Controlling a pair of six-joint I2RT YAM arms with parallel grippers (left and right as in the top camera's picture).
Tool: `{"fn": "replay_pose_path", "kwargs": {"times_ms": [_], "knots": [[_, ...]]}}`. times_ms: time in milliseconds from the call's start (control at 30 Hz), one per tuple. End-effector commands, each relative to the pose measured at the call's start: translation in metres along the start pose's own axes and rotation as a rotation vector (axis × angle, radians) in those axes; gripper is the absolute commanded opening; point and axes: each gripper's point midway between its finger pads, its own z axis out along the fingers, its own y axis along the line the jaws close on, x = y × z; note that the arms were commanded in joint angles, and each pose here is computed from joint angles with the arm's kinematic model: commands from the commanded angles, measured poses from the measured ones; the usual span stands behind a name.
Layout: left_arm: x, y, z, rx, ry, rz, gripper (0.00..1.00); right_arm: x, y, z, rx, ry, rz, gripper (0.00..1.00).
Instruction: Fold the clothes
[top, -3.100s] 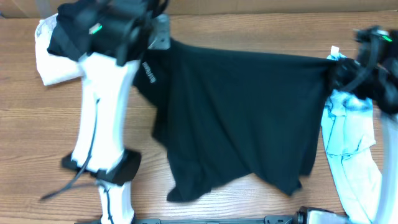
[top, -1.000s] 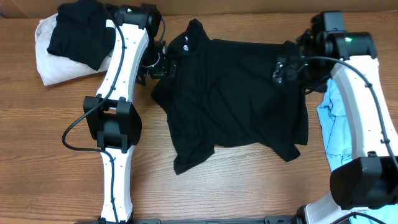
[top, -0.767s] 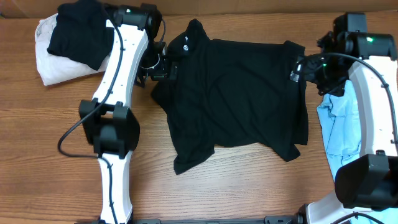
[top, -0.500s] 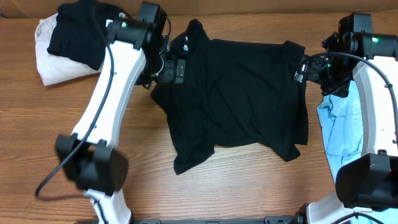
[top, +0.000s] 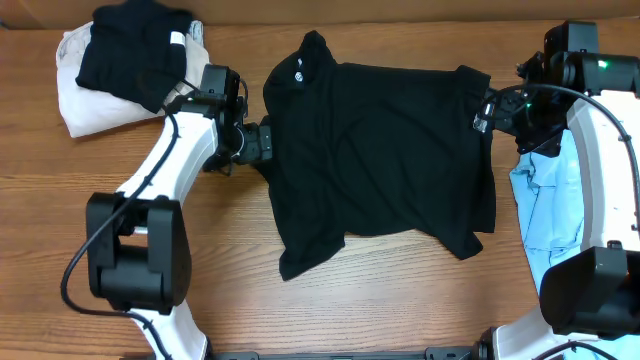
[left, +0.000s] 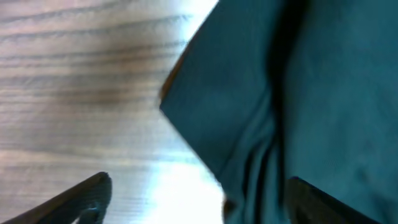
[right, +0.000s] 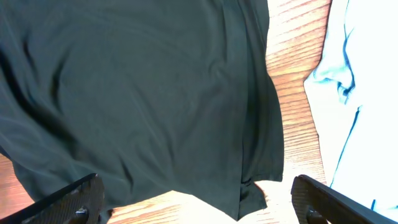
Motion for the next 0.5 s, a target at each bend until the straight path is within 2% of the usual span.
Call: {"fn": "replay_pose_path", "kwargs": {"times_ms": [0, 100, 133, 167, 200, 300, 367, 467], "knots": [[0.001, -0.006, 0.02, 0.021, 0.018, 0.004, 0.78, 0.0, -0.001, 0.001, 0.004, -0.001, -0.006, 1.0], [0.006, -0.011, 0.042, 0.041, 0.054, 0.018, 0.56, 0.0, -0.001, 0.001, 0.004, -0.001, -0.006, 1.0], [0.01, -0.011, 0.049, 0.039, 0.074, 0.016, 0.45, 0.0, -0.001, 0.001, 0.005, 0.0, -0.006, 1.0], [0.015, -0.011, 0.055, 0.04, 0.096, 0.015, 0.28, 0.0, -0.001, 0.001, 0.005, 0.001, -0.006, 1.0], [0.019, -0.01, 0.059, 0.04, 0.117, 0.01, 0.2, 0.001, -0.002, 0.001, 0.008, 0.001, -0.006, 1.0], [0.029, -0.005, 0.069, 0.024, 0.159, -0.004, 0.16, 0.001, -0.005, 0.001, 0.023, 0.0, -0.006, 1.0], [0.029, -0.001, 0.07, 0.018, 0.164, -0.015, 0.04, 0.0, -0.005, 0.001, 0.023, 0.0, -0.005, 1.0], [0.029, 0.004, 0.064, 0.016, 0.18, -0.07, 0.04, 0.0, -0.004, 0.001, 0.022, -0.003, -0.006, 1.0]]}}
